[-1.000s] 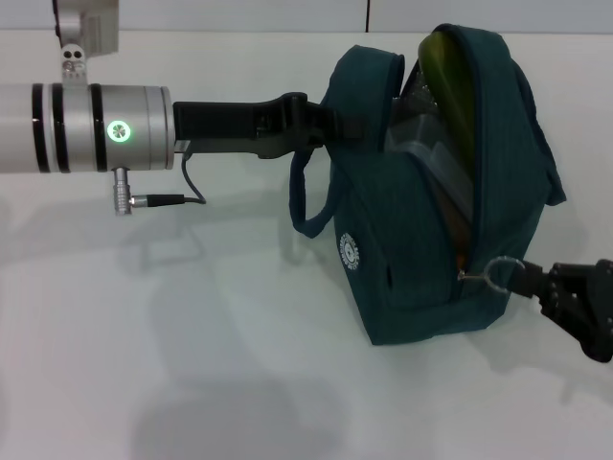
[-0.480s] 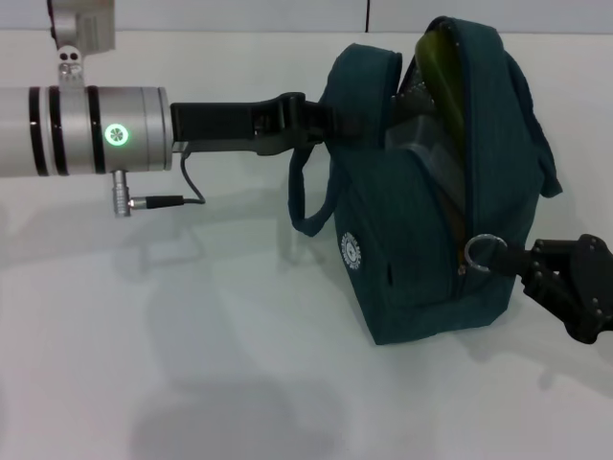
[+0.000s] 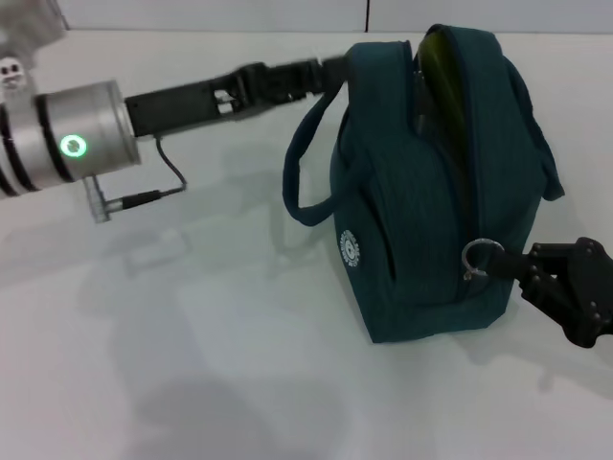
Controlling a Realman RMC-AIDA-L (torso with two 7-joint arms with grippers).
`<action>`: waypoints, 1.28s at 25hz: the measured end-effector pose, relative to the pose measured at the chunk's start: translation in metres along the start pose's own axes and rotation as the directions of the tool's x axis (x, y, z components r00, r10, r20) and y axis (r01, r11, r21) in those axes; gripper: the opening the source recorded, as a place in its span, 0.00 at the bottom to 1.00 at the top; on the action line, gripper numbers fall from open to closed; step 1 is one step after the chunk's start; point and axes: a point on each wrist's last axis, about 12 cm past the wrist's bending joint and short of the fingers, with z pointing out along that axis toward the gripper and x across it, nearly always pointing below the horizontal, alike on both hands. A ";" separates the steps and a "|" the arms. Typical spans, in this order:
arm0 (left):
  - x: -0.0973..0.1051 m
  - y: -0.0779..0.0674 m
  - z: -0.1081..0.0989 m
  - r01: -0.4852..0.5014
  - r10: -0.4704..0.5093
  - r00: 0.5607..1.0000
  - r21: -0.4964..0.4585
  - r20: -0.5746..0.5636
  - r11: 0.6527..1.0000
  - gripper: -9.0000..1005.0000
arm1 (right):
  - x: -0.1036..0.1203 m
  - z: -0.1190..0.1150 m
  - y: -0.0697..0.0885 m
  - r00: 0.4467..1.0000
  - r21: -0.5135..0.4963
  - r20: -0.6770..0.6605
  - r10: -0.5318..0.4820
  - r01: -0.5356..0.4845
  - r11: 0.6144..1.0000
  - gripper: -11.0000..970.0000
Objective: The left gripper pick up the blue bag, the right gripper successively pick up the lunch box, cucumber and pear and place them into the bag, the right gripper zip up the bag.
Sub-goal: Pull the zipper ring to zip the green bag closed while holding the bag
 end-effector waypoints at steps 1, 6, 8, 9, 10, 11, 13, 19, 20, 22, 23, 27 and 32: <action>0.000 -0.001 -0.003 -0.007 0.007 1.000 0.007 0.016 1.000 0.28 | 0.000 0.000 0.000 1.000 -0.001 0.001 0.000 0.000 1.000 0.01; 0.006 -0.006 -0.018 -0.096 0.093 0.994 0.050 0.054 0.994 0.58 | -0.002 -0.001 0.000 1.000 -0.003 0.018 -0.004 0.004 1.000 0.01; 0.010 -0.010 -0.024 -0.141 0.135 0.989 0.082 0.067 0.987 0.69 | -0.005 0.001 -0.001 0.999 -0.003 0.032 -0.015 0.016 1.000 0.01; 0.013 -0.012 -0.027 -0.165 0.158 0.985 0.100 0.068 0.981 0.74 | -0.006 0.001 -0.001 0.999 -0.003 0.036 -0.020 0.020 1.000 0.01; 0.016 -0.013 -0.030 -0.182 0.175 0.982 0.114 0.066 0.977 0.75 | -0.008 0.002 -0.002 0.999 -0.004 0.045 -0.030 0.030 1.000 0.01; 0.021 -0.014 -0.034 -0.195 0.188 0.980 0.118 0.068 0.974 0.77 | -0.010 0.003 -0.002 0.998 -0.007 0.053 -0.037 0.038 0.999 0.01; 0.023 -0.014 -0.037 -0.202 0.195 0.978 0.118 0.069 0.972 0.79 | -0.014 0.004 -0.004 0.997 -0.007 0.065 -0.048 0.048 0.999 0.01; 0.059 -0.014 -0.068 -0.315 0.306 0.946 0.093 0.105 0.944 0.86 | -0.027 0.012 -0.011 0.988 0.011 0.125 -0.089 0.089 0.996 0.01; 0.065 -0.013 -0.071 -0.323 0.314 0.944 0.085 0.103 0.943 0.88 | -0.030 0.013 -0.013 0.985 0.016 0.140 -0.098 0.097 0.995 0.01; 0.078 -0.010 -0.076 -0.331 0.324 0.941 0.071 0.095 0.941 0.88 | -0.036 0.016 -0.016 0.980 0.025 0.167 -0.112 0.109 0.994 0.01; 0.087 -0.008 -0.078 -0.338 0.332 0.939 0.064 0.087 0.939 0.88 | -0.040 0.018 -0.018 0.975 0.031 0.185 -0.121 0.117 0.993 0.01; 0.107 -0.004 -0.075 -0.359 0.356 0.933 0.072 0.047 0.931 0.88 | -0.052 0.026 -0.027 0.962 0.067 0.229 -0.146 0.134 0.989 0.01; 0.123 0.001 -0.066 -0.376 0.373 0.926 0.070 0.052 0.924 0.88 | -0.059 0.048 -0.036 0.968 0.057 0.203 -0.149 0.140 0.988 0.01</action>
